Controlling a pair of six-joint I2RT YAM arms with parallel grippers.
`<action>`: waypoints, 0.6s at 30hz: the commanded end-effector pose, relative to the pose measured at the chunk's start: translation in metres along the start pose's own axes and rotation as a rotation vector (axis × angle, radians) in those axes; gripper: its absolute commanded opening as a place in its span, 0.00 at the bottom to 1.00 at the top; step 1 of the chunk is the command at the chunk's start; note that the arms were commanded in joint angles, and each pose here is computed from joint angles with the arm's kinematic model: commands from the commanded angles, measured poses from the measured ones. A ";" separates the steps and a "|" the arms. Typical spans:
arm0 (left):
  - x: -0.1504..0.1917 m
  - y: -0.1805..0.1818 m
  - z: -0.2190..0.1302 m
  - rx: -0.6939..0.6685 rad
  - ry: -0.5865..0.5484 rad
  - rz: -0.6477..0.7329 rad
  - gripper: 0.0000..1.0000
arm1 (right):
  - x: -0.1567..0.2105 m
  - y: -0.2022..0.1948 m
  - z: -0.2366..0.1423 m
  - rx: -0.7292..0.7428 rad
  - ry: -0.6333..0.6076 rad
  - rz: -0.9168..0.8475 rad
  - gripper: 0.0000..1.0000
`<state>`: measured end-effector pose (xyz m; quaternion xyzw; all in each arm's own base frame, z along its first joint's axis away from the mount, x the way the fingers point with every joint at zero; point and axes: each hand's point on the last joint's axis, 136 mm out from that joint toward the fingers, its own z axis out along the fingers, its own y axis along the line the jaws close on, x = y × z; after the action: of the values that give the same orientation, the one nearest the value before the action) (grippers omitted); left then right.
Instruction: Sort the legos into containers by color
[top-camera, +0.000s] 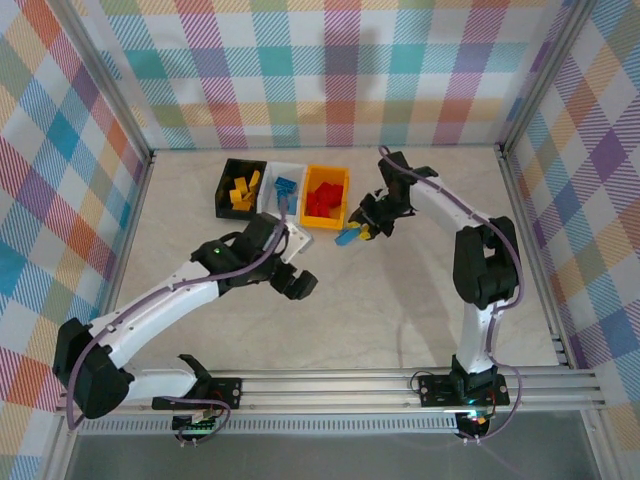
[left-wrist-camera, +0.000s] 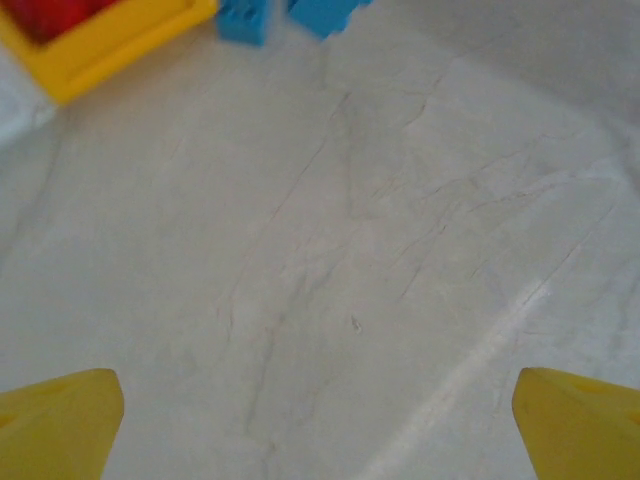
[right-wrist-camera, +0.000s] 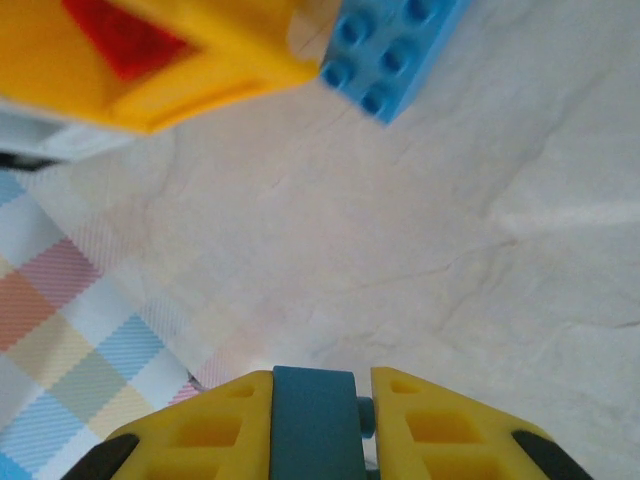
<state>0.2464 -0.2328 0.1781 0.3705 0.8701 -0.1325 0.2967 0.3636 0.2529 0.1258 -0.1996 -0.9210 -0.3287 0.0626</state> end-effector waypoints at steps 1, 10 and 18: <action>-0.031 0.000 0.007 -0.023 -0.106 0.279 1.00 | 0.033 0.017 -0.008 -0.033 0.049 -0.046 0.20; -0.064 0.009 0.015 -0.102 -0.175 0.394 0.98 | 0.076 0.046 -0.007 -0.069 0.107 -0.100 0.21; -0.062 0.008 0.018 -0.097 -0.167 0.414 0.95 | 0.091 0.068 -0.008 -0.121 0.138 -0.104 0.21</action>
<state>0.2894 -0.2624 0.1874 0.5047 0.7708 -0.0598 0.3841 0.3101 0.3146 0.1662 -0.1396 -0.9131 -0.3697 0.1007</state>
